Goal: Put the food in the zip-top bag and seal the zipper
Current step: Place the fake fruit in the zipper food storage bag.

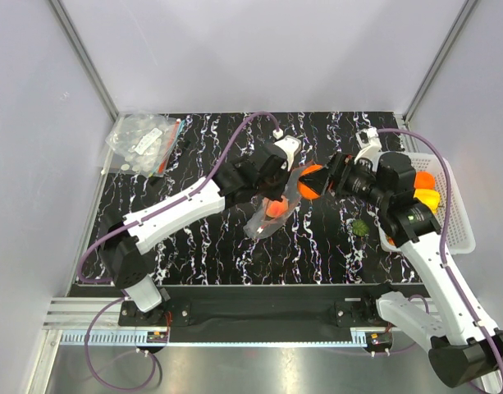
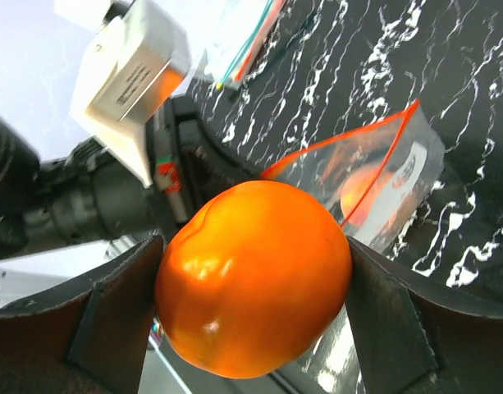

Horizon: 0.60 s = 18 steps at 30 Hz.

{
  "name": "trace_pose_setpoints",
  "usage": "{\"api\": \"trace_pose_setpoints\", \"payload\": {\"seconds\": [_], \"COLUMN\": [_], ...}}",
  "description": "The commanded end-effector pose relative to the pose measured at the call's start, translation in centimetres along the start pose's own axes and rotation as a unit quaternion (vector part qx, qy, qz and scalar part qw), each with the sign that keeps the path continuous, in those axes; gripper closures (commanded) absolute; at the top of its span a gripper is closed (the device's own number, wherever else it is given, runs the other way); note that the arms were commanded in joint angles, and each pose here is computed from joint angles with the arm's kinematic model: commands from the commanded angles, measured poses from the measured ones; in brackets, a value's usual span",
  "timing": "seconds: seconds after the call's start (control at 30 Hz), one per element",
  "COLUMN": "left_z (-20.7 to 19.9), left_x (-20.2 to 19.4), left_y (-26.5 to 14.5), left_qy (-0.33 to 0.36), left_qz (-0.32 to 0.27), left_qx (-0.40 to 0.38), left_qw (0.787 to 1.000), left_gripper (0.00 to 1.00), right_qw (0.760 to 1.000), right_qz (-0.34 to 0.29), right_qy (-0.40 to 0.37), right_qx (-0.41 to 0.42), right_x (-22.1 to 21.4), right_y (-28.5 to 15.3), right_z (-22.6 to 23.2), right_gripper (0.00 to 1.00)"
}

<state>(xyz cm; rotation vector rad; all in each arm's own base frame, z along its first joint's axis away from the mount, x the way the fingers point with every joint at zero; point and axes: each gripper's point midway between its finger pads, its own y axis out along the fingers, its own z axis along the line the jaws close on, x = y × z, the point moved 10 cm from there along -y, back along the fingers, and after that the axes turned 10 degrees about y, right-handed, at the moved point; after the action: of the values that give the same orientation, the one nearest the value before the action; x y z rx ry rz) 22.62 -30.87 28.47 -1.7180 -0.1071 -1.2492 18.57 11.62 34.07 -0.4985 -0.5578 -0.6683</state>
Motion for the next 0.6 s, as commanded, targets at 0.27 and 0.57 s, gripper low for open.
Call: {"api": "trace_pose_setpoints", "payload": {"seconds": [0.27, 0.57], "left_z": [-1.5, -2.2], "left_x": [0.8, 0.6], "left_y": [0.0, 0.2], "left_qy": [-0.025, -0.027], "left_qz": [-0.040, -0.041], "left_qx": [-0.049, -0.054], "left_qw": [0.998, 0.997], "left_gripper": [1.00, 1.00], "right_qw": [0.999, 0.994], "right_qz": [-0.034, -0.022], "right_qy": [0.005, -0.008], "right_qx": [-0.024, -0.108], "right_x": [-0.8, -2.3], "right_y": [2.9, 3.6], "right_z": [-1.8, -3.2], "right_gripper": [0.52, 0.52]}}
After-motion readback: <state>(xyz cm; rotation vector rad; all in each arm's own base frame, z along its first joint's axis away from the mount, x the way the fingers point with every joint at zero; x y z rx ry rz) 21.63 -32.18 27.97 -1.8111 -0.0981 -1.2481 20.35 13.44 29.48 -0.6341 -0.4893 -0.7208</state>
